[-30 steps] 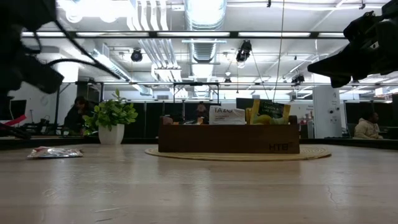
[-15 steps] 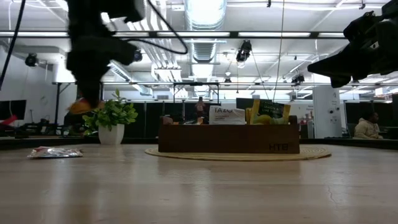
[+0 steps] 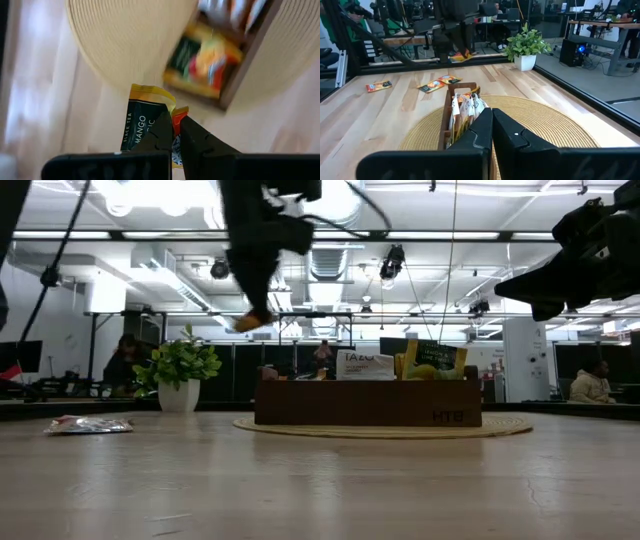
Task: Pick & Place Tea
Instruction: Put the orange tea bag into the left section of the wooden organizer
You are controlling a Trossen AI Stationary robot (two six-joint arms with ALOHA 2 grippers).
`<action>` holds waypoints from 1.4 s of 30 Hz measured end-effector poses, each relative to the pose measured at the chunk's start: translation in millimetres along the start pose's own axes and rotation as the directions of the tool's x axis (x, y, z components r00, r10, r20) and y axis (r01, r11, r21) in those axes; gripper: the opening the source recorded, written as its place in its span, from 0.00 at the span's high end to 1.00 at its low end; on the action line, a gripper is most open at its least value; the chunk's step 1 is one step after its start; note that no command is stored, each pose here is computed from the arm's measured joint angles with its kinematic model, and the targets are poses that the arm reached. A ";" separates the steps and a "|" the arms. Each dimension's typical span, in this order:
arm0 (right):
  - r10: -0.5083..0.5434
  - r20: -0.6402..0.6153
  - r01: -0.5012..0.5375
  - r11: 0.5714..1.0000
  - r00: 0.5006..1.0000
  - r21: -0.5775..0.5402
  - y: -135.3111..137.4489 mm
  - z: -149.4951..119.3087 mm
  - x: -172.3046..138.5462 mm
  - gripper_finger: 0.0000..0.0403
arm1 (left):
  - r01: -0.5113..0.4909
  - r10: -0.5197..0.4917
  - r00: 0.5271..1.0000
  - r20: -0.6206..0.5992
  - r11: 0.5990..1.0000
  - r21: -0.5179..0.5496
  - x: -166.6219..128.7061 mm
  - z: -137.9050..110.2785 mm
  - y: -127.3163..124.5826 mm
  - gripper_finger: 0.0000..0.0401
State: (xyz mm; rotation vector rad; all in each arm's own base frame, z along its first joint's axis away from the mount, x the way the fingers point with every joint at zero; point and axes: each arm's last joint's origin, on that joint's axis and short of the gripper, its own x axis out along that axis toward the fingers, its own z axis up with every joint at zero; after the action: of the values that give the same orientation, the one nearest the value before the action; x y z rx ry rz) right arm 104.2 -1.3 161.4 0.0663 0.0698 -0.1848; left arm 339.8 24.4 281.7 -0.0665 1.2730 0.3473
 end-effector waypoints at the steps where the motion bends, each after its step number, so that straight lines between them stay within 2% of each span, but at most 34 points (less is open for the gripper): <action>1: 0.000 0.000 0.000 1.000 1.000 0.000 0.0 0.0 0.0 0.98 | -0.002 0.002 1.000 0.014 1.000 0.012 -0.9 8.0 -2.0 0.97; 7: 0.000 0.000 0.000 1.000 1.000 0.000 0.0 -0.1 0.0 0.98 | 0.008 -0.015 0.998 0.060 0.994 0.109 2.6 39.7 -16.6 0.98; 13: 0.000 0.000 0.000 1.000 1.000 0.000 0.0 0.0 0.0 0.98 | 0.003 -0.001 1.000 -0.010 0.978 0.207 25.4 42.0 -26.0 0.98; 20: 0.000 0.000 0.000 1.000 1.000 0.000 0.0 0.0 0.0 0.98 | 0.023 -0.019 1.000 -0.017 0.955 0.296 37.8 43.6 -40.8 0.98; 27: 0.000 0.000 0.000 1.000 1.000 0.000 0.0 0.0 0.0 0.98 | 0.025 -0.010 0.999 -0.051 0.952 0.306 59.5 45.9 -46.2 0.97; 36: 0.000 0.001 0.000 1.000 1.000 0.000 0.0 0.1 0.0 0.98 | 0.026 0.004 0.995 -0.097 0.951 0.308 67.9 43.9 -45.6 0.85; 42: 0.000 0.000 0.000 1.000 1.000 0.000 0.0 0.0 0.0 0.98 | 0.080 -0.047 0.990 -0.134 0.964 0.252 69.8 43.8 -37.1 0.75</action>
State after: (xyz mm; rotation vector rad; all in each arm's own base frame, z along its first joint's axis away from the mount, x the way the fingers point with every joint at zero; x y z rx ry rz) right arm 104.1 -1.3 161.4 0.0663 0.0695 -0.1847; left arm 408.4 15.0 223.6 0.0927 1.4292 0.1211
